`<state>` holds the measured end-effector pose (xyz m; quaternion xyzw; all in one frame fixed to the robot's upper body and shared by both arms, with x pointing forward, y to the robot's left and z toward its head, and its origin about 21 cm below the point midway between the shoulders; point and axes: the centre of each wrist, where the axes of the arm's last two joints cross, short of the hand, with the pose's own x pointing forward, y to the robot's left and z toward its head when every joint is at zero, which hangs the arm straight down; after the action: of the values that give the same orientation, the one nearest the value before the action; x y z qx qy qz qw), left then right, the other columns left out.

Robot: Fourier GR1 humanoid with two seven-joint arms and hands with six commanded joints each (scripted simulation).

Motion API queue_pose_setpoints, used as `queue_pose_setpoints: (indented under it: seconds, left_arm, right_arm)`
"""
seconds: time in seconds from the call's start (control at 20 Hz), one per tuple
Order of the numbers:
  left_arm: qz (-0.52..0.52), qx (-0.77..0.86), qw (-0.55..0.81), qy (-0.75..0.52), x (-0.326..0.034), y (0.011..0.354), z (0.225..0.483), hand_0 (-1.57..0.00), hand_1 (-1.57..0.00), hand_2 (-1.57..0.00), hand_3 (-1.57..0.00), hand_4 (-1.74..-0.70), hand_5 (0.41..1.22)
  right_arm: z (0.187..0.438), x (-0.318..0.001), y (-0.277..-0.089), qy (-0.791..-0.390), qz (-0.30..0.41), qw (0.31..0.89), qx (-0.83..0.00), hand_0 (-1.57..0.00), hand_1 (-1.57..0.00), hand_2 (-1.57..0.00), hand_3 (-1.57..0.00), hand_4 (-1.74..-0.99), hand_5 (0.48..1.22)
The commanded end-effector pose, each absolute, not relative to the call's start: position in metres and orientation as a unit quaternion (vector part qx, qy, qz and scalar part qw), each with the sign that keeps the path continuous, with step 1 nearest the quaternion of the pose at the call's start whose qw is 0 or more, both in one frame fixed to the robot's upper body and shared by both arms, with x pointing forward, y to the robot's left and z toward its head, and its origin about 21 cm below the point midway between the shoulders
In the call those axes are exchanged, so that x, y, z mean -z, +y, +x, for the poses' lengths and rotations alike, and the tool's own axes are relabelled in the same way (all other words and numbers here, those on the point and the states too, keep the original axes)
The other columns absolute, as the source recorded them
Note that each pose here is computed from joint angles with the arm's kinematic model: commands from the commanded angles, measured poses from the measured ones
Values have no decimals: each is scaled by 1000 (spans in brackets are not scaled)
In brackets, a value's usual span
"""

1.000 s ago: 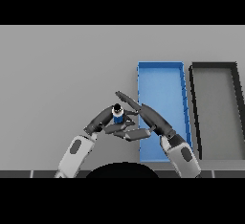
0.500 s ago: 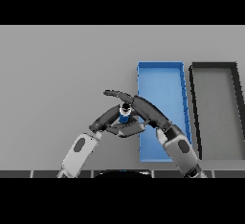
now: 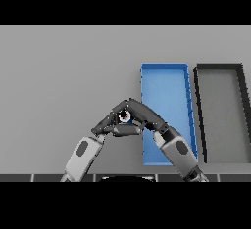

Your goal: Pick up the blue pipe and place it into the blue bin.

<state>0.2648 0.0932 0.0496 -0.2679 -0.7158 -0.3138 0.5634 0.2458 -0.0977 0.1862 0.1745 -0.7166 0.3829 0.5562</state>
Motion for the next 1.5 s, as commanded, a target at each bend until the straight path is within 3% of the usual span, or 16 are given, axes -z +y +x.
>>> queue_pose_setpoints:
  seconds: [0.0, 0.2, 0.45, 0.5, 0.55, 0.7, 0.85, 1.05, 1.25, 1.45]
  left_arm:
    - [-272, 313, 565, -714, -51, 93, 265, -1571, -1571, -1571, -1464, -1713, 1221]
    - [-268, 317, 562, -715, -50, 93, 263, -1571, -1571, -1571, -1433, -1728, 1221]
    - [-241, 316, 546, -737, -50, 97, 265, -1571, -1571, -1571, -1454, -1724, 1221]
    - [-228, 324, 541, -742, -52, 97, 267, -1462, -1342, -1293, -1166, -1599, 1221]
    - [-230, 337, 544, -733, -51, 100, 266, -1169, -1073, -1034, -933, -1475, 1221]
    - [-237, 374, 540, -716, -50, 100, 265, -598, -549, -529, -477, -1206, 1221]
    - [-219, 380, 559, -704, -50, 103, 267, -306, -281, -270, -244, -1047, 938]
    - [-216, 366, 584, -692, -53, 103, 266, -125, -114, -110, -99, -970, 647]
    - [-205, 371, 595, -683, -46, 106, 266, -50, -46, -45, -40, -947, 513]
    - [-195, 374, 599, -680, -43, 103, 265, -20, -18, -18, -16, -916, 474]
  right_arm:
    - [246, -184, -98, -722, 175, 549, -383, -1425, -1425, -1432, -1304, -1665, 987]
    - [243, -180, -98, -731, 174, 532, -390, -1511, -1511, -1514, -1462, -1710, 1125]
    - [242, -180, -98, -745, 167, 534, -363, -1551, -1551, -1552, -1535, -1731, 1190]
    - [240, -182, -95, -747, 159, 533, -363, -1555, -1555, -1556, -1542, -1733, 1196]
    - [241, -180, -94, -745, 159, 536, -363, -1558, -1558, -1559, -1548, -1734, 1201]
    - [239, -179, -89, -738, 159, 548, -360, -1565, -1565, -1565, -1559, -1738, 1211]
    - [235, -180, -88, -744, 154, 542, -358, -1568, -1568, -1568, -1565, -1739, 1216]
    - [235, -179, -89, -748, 152, 538, -359, -1570, -1570, -1570, -1569, -1740, 1219]
    - [237, -182, -87, -749, 173, 539, -343, -1570, -1570, -1570, -1570, -1741, 1220]
    - [238, -199, -91, -746, 225, 548, -304, -1571, -1571, -1571, -1571, -1741, 1221]
